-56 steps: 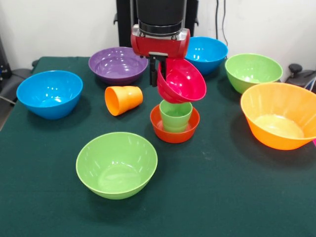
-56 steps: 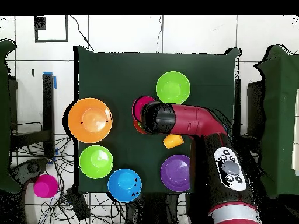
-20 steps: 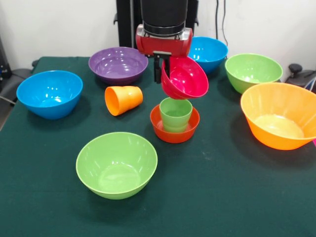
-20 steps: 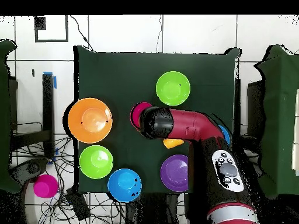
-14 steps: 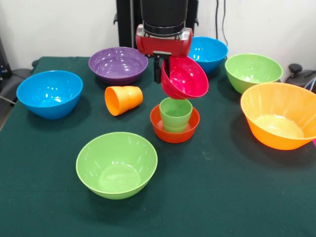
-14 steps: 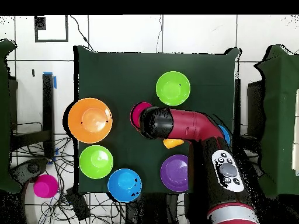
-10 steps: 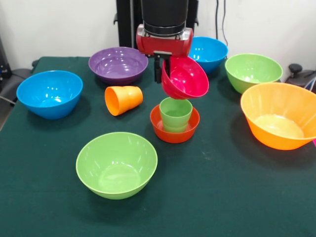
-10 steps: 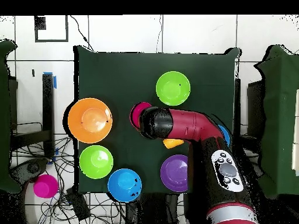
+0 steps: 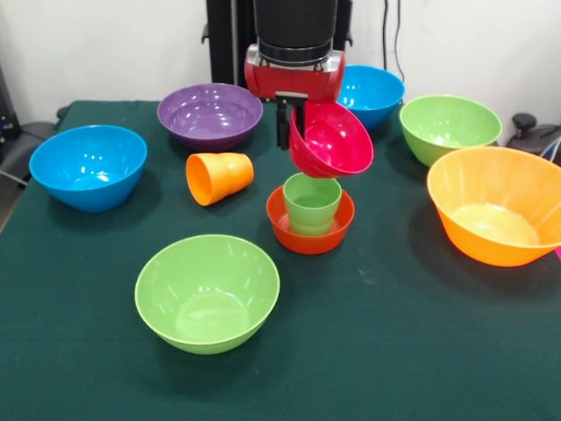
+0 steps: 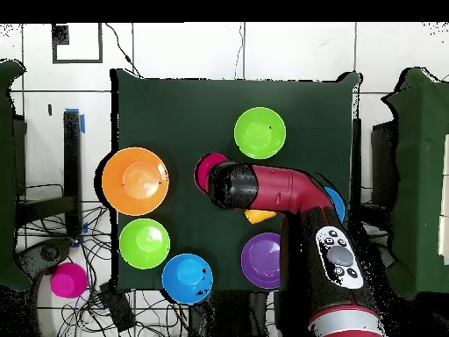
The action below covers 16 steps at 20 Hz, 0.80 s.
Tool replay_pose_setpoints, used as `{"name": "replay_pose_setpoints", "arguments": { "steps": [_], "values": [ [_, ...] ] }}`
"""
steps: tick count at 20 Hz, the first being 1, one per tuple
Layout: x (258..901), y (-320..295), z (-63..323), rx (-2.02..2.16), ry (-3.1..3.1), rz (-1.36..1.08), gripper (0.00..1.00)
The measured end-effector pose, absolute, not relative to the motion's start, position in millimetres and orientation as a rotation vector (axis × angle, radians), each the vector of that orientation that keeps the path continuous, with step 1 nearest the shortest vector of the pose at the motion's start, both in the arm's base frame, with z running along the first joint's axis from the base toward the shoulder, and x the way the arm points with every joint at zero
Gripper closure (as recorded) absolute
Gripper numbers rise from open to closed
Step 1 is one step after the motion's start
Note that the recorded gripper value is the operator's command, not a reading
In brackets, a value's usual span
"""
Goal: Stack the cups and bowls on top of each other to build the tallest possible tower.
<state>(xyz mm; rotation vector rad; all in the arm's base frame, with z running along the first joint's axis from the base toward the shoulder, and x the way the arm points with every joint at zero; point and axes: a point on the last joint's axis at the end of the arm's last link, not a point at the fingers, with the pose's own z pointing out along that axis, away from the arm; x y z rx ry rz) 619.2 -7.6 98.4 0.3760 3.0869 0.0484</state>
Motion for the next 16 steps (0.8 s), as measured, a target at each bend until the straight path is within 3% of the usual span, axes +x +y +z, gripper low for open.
{"name": "replay_pose_setpoints", "arguments": {
  "steps": [16],
  "values": [
    [618.1,-5.3,82.4,0.381,3.068,0.065,1.0]
  ]
}}
